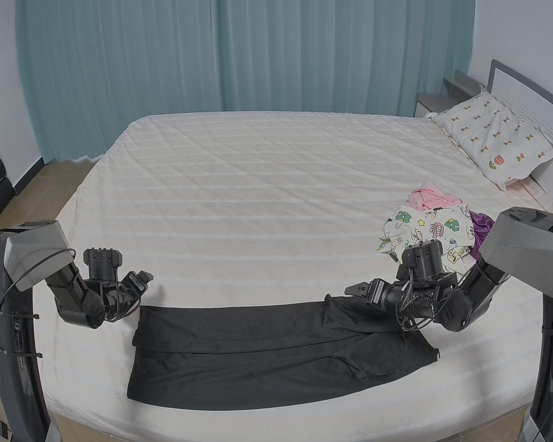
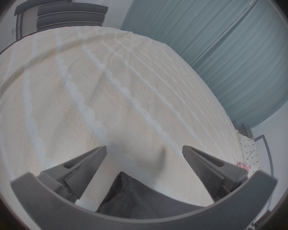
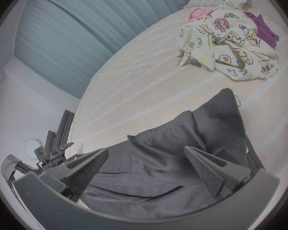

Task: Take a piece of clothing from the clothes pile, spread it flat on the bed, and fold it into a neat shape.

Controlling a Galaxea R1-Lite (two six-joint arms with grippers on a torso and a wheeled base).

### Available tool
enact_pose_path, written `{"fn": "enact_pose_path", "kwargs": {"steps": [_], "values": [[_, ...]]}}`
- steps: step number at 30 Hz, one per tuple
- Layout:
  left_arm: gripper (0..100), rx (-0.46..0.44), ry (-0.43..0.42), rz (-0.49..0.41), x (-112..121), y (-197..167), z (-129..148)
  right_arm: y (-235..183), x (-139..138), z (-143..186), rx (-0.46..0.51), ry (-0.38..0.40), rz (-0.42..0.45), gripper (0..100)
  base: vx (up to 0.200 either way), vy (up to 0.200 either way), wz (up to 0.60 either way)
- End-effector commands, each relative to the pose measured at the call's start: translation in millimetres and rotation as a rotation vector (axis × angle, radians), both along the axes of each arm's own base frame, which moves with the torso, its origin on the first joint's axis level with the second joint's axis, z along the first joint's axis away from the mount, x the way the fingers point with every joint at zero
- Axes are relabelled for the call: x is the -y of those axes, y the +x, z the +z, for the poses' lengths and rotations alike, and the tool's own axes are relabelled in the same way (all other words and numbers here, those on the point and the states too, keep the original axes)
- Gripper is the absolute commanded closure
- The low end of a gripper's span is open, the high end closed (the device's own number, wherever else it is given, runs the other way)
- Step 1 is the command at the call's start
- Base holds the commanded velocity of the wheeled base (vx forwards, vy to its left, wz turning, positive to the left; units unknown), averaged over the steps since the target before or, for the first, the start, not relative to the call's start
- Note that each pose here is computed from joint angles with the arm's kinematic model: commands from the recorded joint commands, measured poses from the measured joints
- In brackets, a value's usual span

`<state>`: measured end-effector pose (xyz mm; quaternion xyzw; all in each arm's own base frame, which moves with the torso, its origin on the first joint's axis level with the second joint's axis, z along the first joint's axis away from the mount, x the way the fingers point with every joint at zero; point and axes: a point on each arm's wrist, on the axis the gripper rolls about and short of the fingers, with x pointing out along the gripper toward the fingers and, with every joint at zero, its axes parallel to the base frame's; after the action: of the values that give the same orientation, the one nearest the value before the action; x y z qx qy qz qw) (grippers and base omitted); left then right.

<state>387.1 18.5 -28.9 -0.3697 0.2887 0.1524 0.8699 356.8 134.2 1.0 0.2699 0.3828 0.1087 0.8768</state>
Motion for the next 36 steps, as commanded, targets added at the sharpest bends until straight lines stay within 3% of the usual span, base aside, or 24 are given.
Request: {"fn": "enact_pose_path", "kwargs": {"steps": [1,13,16,20,36], "values": [[0,0.000,0.000,0.001,-0.2,0.0,-0.3,-6.9,-5.3,9.7,0.014,0.005,0.019,0,0.000,0.000,0.00],[0,-0.002,-0.001,0.002,-0.2,-0.1,0.1,-11.0,-13.3,-10.0,-0.100,-0.061,0.044,0,0.000,0.000,0.00],[0,-0.003,-0.001,0.002,-0.2,-0.2,-0.5,-6.7,-13.5,-15.5,-0.092,-0.086,0.046,0,0.000,0.000,0.00],[0,-0.003,-0.001,0.002,-0.2,-0.2,-0.5,8.0,-11.7,-24.5,-0.057,-0.137,-0.021,0,0.000,0.000,0.00],[0,-0.003,-0.001,0.002,-0.2,-0.2,-0.5,32.8,12.8,-20.9,-0.021,-0.097,-0.124,0,0.000,0.000,0.00]]}}
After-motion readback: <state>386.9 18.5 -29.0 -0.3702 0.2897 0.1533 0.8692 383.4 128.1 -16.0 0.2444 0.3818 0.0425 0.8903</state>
